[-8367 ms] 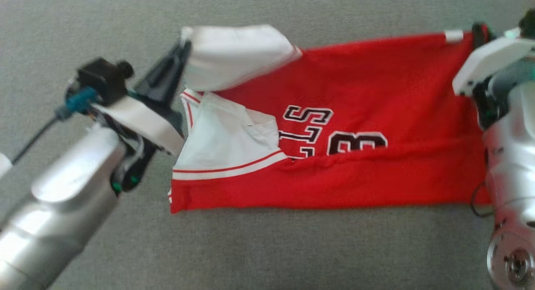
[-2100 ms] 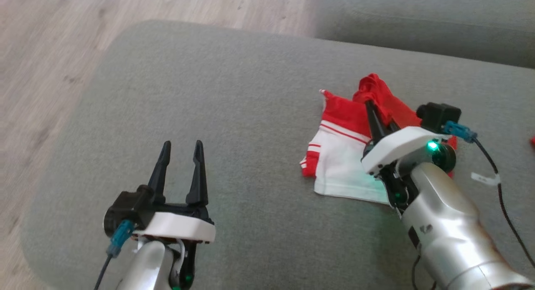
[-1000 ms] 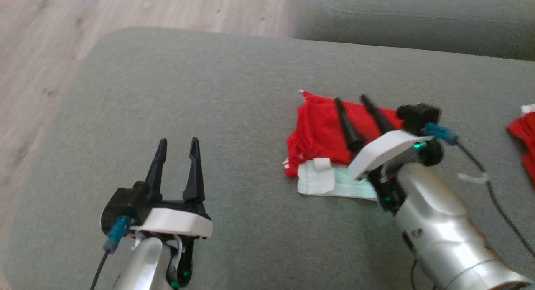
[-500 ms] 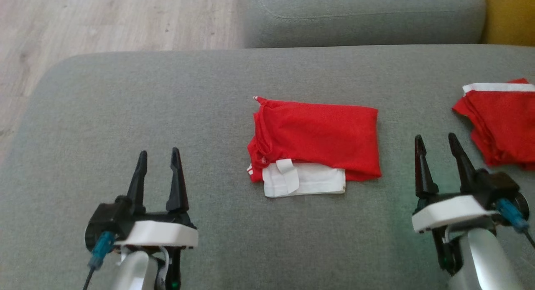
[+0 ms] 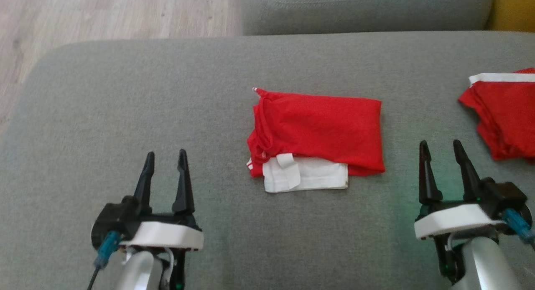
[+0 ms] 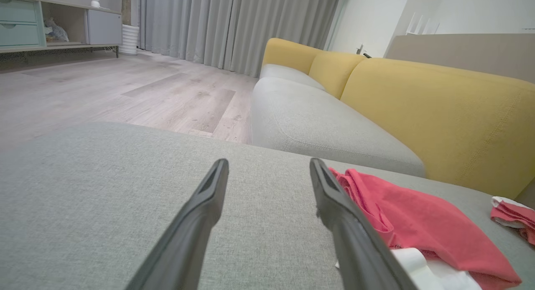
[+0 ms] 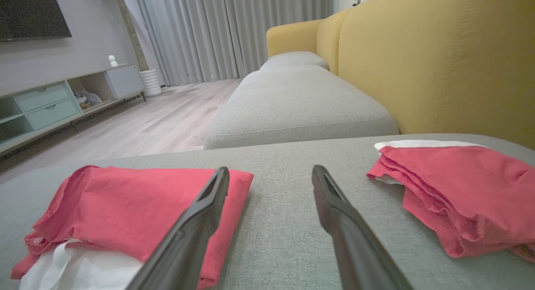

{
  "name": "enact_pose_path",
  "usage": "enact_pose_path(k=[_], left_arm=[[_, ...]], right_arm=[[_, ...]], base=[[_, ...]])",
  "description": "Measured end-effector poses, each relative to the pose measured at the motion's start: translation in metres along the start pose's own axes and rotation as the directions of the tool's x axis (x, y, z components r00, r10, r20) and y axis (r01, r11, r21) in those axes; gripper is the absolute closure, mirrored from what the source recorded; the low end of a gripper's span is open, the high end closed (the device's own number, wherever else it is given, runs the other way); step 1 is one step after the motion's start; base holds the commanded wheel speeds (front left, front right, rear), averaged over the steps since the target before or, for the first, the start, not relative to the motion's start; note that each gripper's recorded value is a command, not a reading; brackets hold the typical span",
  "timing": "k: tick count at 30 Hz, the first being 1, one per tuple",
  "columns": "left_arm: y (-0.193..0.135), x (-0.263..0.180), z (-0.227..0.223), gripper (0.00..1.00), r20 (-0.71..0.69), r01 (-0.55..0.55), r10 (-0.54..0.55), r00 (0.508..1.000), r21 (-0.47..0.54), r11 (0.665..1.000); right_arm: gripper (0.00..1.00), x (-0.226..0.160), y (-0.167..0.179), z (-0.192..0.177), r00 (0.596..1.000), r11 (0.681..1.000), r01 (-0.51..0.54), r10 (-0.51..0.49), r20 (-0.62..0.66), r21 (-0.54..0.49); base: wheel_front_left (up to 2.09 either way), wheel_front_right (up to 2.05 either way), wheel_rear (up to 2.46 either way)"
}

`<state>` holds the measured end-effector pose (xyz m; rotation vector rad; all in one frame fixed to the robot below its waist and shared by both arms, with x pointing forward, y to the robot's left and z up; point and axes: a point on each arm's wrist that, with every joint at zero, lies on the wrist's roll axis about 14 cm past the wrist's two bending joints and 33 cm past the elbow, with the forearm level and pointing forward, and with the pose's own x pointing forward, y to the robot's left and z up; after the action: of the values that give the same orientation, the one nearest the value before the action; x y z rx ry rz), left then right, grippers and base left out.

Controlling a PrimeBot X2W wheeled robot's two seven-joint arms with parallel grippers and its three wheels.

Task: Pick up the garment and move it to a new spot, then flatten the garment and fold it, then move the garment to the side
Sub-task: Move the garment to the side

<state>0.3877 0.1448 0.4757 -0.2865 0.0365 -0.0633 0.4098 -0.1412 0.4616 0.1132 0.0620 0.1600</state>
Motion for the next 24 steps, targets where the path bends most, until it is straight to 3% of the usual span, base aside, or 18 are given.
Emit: enact_pose_path(k=[11, 18, 22, 23, 24], left_arm=[[0.008, 0.013, -0.004, 0.0, -0.016, -0.012, 0.012, 1.0, 0.006, 1.0], [0.026, 0.008, -0.011, 0.0, -0.039, -0.069, 0.069, 0.997, 0.003, 0.998], [0.031, 0.007, -0.008, 0.0, -0.032, -0.083, 0.083, 0.996, 0.008, 0.997], [0.031, 0.007, -0.007, 0.0, -0.031, -0.082, 0.083, 0.996, 0.008, 0.997], [0.03, 0.007, -0.006, 0.0, -0.029, -0.081, 0.081, 0.996, 0.007, 0.997]], right_arm=[[0.0, 0.061, 0.029, -0.027, 0.987, 0.996, -0.088, 0.088, -0.133, 0.008], [0.0, 0.067, 0.042, -0.092, 0.914, 0.993, -0.105, 0.114, -0.39, 0.044], [0.0, 0.073, 0.048, -0.098, 0.896, 0.991, -0.128, 0.133, -0.424, 0.042], [0.71, 0.074, 0.049, -0.098, 0.894, 0.99, -0.132, 0.137, -0.427, 0.041], [1.0, 0.074, 0.049, -0.097, 0.894, 0.99, -0.135, 0.139, -0.426, 0.04]], base=[[0.0, 0.0, 0.0], [0.0, 0.0, 0.0], [0.0, 0.0, 0.0], [0.0, 0.0, 0.0], [0.0, 0.0, 0.0]])
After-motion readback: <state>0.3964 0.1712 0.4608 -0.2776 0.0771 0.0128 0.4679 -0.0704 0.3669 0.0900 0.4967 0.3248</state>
